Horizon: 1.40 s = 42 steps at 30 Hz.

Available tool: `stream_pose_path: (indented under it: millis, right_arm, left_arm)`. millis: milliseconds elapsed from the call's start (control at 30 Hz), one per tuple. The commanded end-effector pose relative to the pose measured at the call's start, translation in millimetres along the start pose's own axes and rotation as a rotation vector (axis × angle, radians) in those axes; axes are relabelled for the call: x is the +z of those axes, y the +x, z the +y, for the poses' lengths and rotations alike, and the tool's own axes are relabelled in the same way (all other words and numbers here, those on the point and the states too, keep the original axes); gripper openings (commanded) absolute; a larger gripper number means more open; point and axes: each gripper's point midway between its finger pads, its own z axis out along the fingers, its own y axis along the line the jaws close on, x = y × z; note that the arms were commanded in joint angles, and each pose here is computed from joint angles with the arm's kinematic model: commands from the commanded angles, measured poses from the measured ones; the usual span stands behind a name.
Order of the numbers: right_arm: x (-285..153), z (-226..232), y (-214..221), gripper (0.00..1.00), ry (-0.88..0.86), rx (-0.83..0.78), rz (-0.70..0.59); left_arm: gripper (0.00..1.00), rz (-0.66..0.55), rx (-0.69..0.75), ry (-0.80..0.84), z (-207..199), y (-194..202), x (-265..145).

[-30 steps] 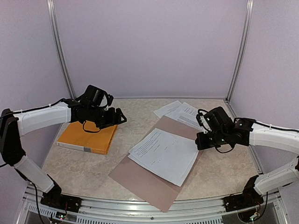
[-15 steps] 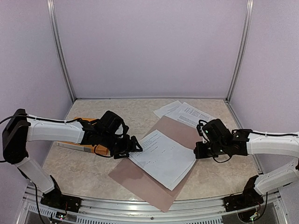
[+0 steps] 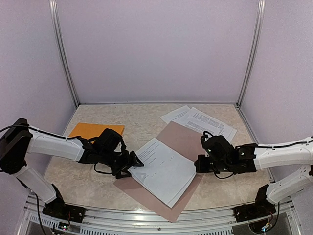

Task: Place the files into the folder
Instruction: Place the file in the folder.

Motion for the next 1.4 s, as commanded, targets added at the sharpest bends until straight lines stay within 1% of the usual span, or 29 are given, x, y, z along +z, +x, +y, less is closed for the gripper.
stream_pose_path:
  millis: [0, 200, 300, 467, 700, 833, 1033, 1100, 1200, 1367]
  right_arm:
    - [1, 3, -4, 0.00, 0.007, 0.059, -0.051]
    - [0, 14, -9, 0.00, -0.025, 0.079, -0.075]
    - [0, 17, -8, 0.00, -0.036, 0.088, -0.079]
    - [-3, 21, -1, 0.00, -0.042, 0.098, -0.085]
    - [-7, 24, 7, 0.00, -0.051, 0.127, -0.100]
    - [-7, 27, 19, 0.00, -0.054, 0.120, -0.078]
    - [-6, 38, 45, 0.00, -0.050, 0.052, 0.005]
    - [-7, 41, 53, 0.04, -0.037, 0.014, 0.037]
    - [-10, 33, 55, 0.15, 0.035, -0.050, 0.057]
    - [-30, 28, 18, 0.36, 0.147, -0.172, -0.029]
  left_arm:
    - [0.80, 0.005, -0.072, 0.052, -1, 5, -5]
    - [0.80, 0.006, -0.119, 0.029, 14, 16, -10]
    - [0.80, -0.005, -0.132, 0.022, 18, 16, -9]
    - [0.79, -0.019, -0.143, 0.022, 21, 13, -3]
    - [0.76, -0.033, -0.221, 0.015, 41, 16, 8]
    - [0.76, -0.065, -0.229, 0.014, 46, 14, 8]
    - [0.75, -0.118, -0.199, 0.016, 42, 2, 6]
    - [0.75, -0.131, -0.198, 0.010, 44, -1, 5]
    - [0.75, -0.142, -0.202, 0.007, 46, -2, 4]
    - [0.75, -0.161, -0.197, -0.007, 48, -2, -2]
